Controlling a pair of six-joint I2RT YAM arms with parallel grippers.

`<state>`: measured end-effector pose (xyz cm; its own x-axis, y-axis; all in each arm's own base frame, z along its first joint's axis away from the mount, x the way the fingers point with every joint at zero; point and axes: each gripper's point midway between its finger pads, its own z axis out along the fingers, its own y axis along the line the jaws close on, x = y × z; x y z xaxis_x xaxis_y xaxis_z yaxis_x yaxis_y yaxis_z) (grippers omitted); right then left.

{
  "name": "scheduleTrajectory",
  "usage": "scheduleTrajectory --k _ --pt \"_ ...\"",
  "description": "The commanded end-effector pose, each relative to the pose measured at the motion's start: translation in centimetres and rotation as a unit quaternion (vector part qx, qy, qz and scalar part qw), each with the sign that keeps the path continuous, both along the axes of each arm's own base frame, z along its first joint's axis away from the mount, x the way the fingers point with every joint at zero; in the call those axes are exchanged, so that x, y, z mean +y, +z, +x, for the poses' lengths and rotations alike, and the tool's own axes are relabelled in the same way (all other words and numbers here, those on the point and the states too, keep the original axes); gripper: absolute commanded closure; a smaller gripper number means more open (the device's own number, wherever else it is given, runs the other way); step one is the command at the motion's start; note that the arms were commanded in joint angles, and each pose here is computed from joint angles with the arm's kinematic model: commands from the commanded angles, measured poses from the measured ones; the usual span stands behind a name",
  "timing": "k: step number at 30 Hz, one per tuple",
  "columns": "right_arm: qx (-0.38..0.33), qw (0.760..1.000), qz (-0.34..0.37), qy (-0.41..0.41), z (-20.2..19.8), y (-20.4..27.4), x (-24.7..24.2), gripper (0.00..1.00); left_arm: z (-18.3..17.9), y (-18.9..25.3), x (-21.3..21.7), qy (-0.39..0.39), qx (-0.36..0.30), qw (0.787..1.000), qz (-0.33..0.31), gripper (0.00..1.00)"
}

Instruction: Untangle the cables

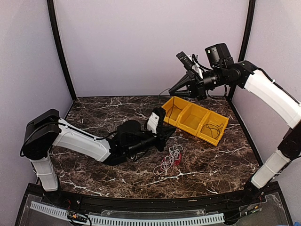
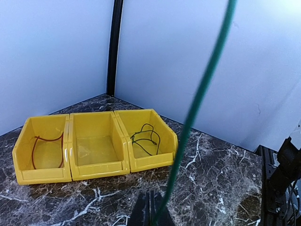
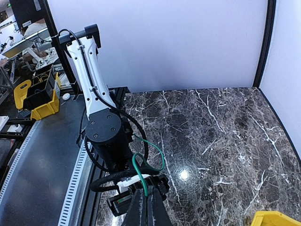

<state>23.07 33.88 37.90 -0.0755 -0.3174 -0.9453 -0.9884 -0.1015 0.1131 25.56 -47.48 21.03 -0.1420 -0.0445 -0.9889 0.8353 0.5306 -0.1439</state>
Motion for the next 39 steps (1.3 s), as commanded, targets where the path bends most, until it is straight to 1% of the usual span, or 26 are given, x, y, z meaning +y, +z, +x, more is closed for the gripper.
scheduleTrajectory --k 1,2,3,4,5,6,7,8,9,10,14,18,20,26,30,34,35,39 --pt "-0.018 1.000 0.013 -0.002 -0.7 0.7 -0.3 0.90 0.4 1.5 1.7 0.031 0.006 0.999 -0.032 1.00" --pt "-0.016 1.000 0.011 -0.002 -0.6 0.3 -0.3 0.82 0.4 0.9 2.3 0.041 0.010 0.999 -0.027 1.00" --pt "-0.015 1.000 0.007 -0.004 -0.5 -0.2 -0.3 0.72 0.4 1.6 2.9 0.046 0.009 0.998 -0.034 1.00" --pt "-0.016 1.000 0.001 -0.007 -0.3 -1.0 -0.3 0.63 0.4 0.9 3.6 0.056 0.017 0.998 -0.026 1.00" --pt "-0.015 1.000 -0.008 -0.011 0.0 -2.2 -0.3 0.57 0.2 1.7 4.1 0.058 0.016 0.998 -0.033 1.00" --pt "-0.002 1.000 -0.022 -0.014 0.2 -4.2 -0.2 0.52 0.0 0.8 4.8 0.064 0.026 0.997 -0.026 1.00" --pt "0.003 0.999 -0.033 -0.018 0.4 -5.7 -0.3 0.49 -0.1 1.4 5.3 0.065 0.028 0.997 -0.032 1.00" --pt "0.011 0.999 -0.043 -0.019 0.5 -7.4 -0.3 0.46 -0.2 0.5 5.9 0.071 0.043 0.996 -0.025 1.00" --pt "0.020 0.998 -0.052 -0.021 0.5 -9.0 -0.3 0.44 -0.4 0.9 6.4 0.075 0.047 0.996 -0.030 1.00" --pt "0.025 0.998 -0.060 -0.021 0.5 -10.7 -0.3 0.42 -0.5 0.3 7.2 0.082 0.064 0.994 -0.029 1.00" --pt "0.023 0.992 -0.112 -0.046 0.8 -17.4 0.1 0.38 -0.9 -1.3 9.2 0.095 0.104 0.989 -0.037 1.00" --pt "0.050 0.990 -0.127 -0.034 0.1 -20.8 1.2 0.35 -1.3 -2.4 10.5 0.103 0.126 0.986 -0.043 1.00" --pt "0.053 0.988 -0.141 -0.031 -0.1 -21.9 2.1 0.34 -1.2 -2.8 11.0 0.108 0.133 0.984 -0.046 1.00" --pt "0.056 0.982 -0.176 -0.026 -0.4 -25.0 4.8 0.33 -1.2 -3.6 12.3 0.122 0.145 0.980 -0.054 1.00" --pt "0.064 0.979 -0.193 -0.031 -0.1 -26.9 5.3 0.34 -1.1 -3.7 12.9 0.127 0.147 0.979 -0.053 1.00" --pt "0.055 0.976 -0.206 -0.052 0.8 -27.7 5.2 0.36 -1.0 -3.9 13.6 0.134 0.148 0.979 -0.051 1.00" --pt "0.054 0.975 -0.208 -0.053 0.9 -27.7 5.2 0.37 -1.1 -4.0 13.7 0.135 0.148 0.978 -0.050 1.00" --pt "0.057 0.979 -0.195 -0.028 0.1 -26.5 5.4 0.46 -1.0 -4.2 14.0 0.136 0.151 0.978 -0.051 1.00"
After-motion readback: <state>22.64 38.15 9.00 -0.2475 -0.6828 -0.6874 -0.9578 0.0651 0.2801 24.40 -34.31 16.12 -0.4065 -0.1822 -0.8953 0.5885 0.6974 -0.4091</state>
